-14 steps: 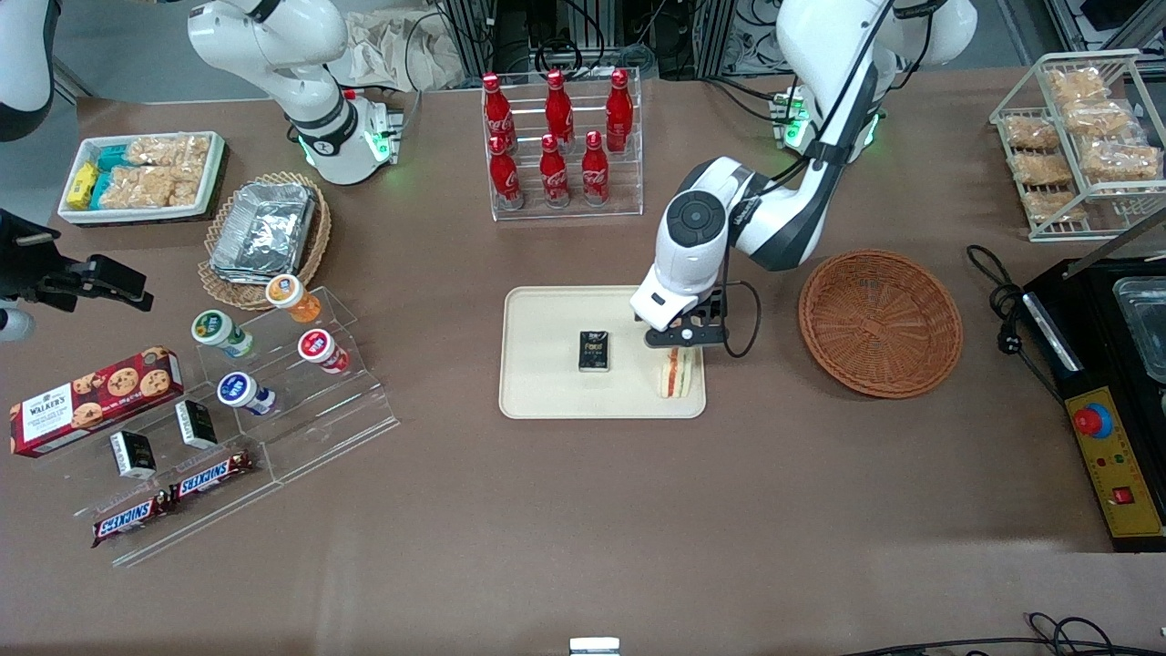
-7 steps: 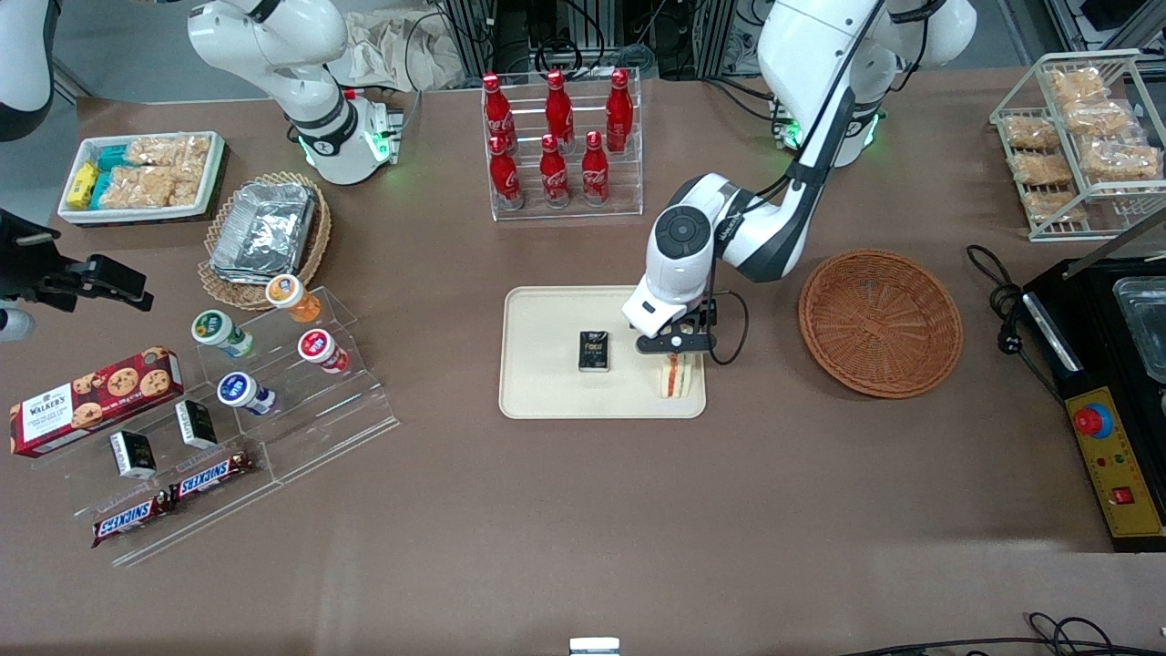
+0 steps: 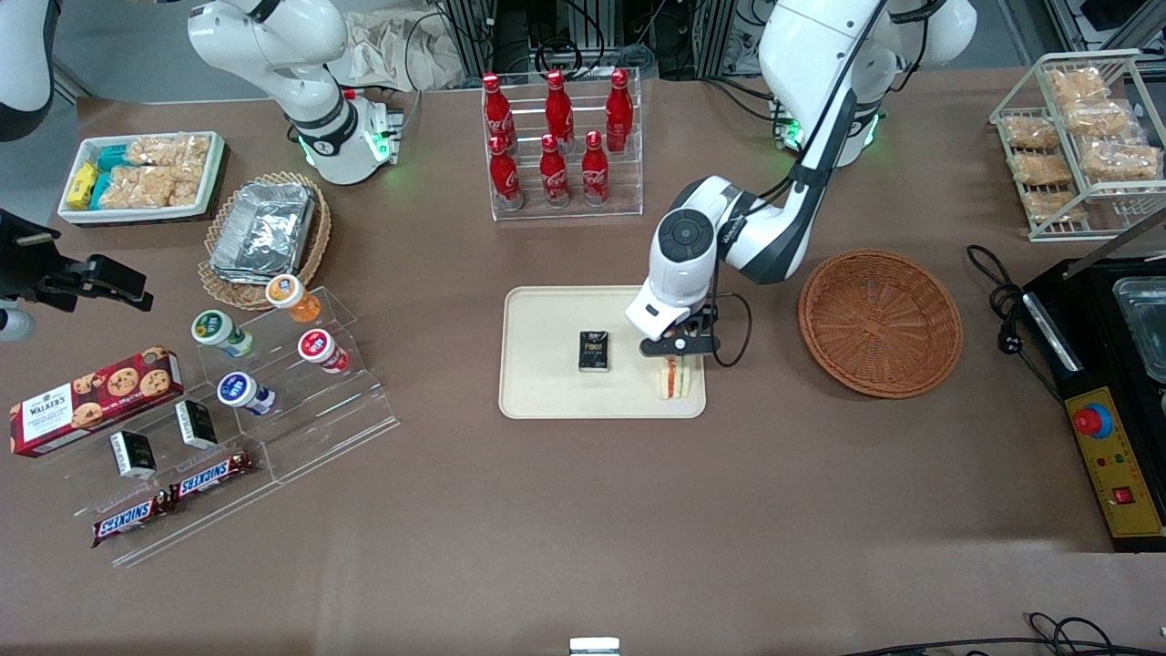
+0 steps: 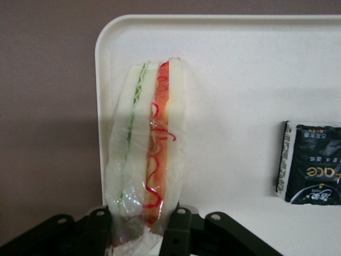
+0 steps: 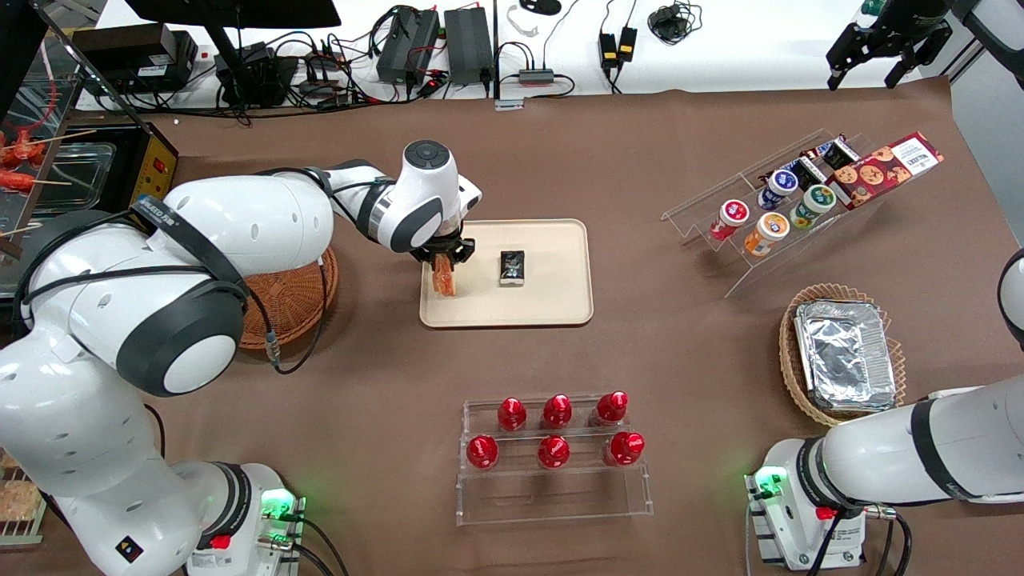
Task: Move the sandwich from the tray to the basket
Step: 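Lower the left gripper and close it on the wrapped sandwich, then lift the sandwich and carry it with the left gripper over the wicker basket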
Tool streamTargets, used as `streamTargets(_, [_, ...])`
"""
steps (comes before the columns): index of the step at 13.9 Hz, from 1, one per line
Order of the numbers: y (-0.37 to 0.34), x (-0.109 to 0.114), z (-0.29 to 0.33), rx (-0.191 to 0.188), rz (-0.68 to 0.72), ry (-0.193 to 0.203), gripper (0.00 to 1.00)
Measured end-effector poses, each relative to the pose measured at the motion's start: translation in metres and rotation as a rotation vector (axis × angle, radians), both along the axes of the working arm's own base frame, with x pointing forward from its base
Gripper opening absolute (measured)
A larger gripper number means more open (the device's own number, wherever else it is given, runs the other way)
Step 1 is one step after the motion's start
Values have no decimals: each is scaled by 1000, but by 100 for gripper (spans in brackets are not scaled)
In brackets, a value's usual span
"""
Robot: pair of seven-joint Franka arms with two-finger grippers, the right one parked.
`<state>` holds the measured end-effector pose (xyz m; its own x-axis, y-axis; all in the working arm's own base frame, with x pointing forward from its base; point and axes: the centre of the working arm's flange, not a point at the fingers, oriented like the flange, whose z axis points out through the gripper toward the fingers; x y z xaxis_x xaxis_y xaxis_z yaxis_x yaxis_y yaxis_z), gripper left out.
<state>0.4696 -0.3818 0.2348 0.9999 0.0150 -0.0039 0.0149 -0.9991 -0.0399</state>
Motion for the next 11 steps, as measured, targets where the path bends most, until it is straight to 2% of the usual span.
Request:
streamTargets(3, [9, 17, 27, -22, 60, -25, 31])
streamTargets(4, [13, 24, 46, -24, 85, -21, 30])
streamTargets(7, [31, 52, 132, -13, 148, 16, 19])
streamTargets(10, [69, 74, 231, -5, 218, 51, 19])
streamTargets(11, [83, 79, 259, -12, 240, 48, 19])
